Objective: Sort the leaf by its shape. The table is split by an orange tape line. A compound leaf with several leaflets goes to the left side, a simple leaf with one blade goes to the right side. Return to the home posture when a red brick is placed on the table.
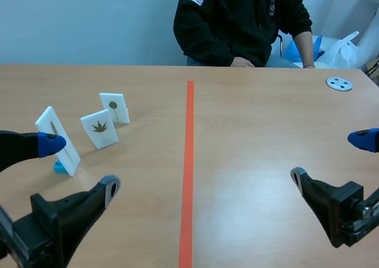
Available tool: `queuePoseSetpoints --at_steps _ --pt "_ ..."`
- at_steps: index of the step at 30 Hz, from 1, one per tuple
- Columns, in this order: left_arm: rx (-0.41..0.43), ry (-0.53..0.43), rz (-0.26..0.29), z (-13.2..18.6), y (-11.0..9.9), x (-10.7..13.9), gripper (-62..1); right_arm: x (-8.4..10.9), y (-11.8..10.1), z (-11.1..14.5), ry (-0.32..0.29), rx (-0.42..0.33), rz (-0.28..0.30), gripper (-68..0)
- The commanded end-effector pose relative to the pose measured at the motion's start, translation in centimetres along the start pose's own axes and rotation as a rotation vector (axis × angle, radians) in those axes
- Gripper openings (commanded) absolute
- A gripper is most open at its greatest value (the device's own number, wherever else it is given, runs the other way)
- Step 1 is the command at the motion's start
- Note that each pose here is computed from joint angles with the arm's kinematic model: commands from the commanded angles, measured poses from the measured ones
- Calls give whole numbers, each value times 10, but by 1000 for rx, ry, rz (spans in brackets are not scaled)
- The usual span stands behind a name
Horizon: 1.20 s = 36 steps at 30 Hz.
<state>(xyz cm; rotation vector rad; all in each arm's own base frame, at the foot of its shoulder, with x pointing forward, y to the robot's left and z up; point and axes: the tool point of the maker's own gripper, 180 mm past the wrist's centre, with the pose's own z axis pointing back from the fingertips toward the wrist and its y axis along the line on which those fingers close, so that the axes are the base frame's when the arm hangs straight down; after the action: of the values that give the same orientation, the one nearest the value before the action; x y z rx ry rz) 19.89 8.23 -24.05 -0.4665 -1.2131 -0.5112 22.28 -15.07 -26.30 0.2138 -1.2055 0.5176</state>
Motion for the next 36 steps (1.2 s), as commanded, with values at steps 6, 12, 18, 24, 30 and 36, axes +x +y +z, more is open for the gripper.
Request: queuePoseSetpoints --at_steps 6,12,18,24,30,36 --pt "-32 44 12 -6 -11 -6 14 13 -1 -2 -43 0 10 -16" --pt "-39 39 19 -9 -15 -5 14 13 -1 -2 -43 0 10 -16" --pt "-36 43 17 -9 -14 -6 14 13 -1 -2 -44 0 10 -16" --pt "-39 42 15 -9 -14 -5 14 13 -1 -2 -43 0 10 -16" --pt "-39 42 15 -9 -14 -5 14 13 -1 -2 -44 0 10 -11" --pt "-39 42 15 -9 -14 -5 14 14 -1 -2 -45 0 7 4"
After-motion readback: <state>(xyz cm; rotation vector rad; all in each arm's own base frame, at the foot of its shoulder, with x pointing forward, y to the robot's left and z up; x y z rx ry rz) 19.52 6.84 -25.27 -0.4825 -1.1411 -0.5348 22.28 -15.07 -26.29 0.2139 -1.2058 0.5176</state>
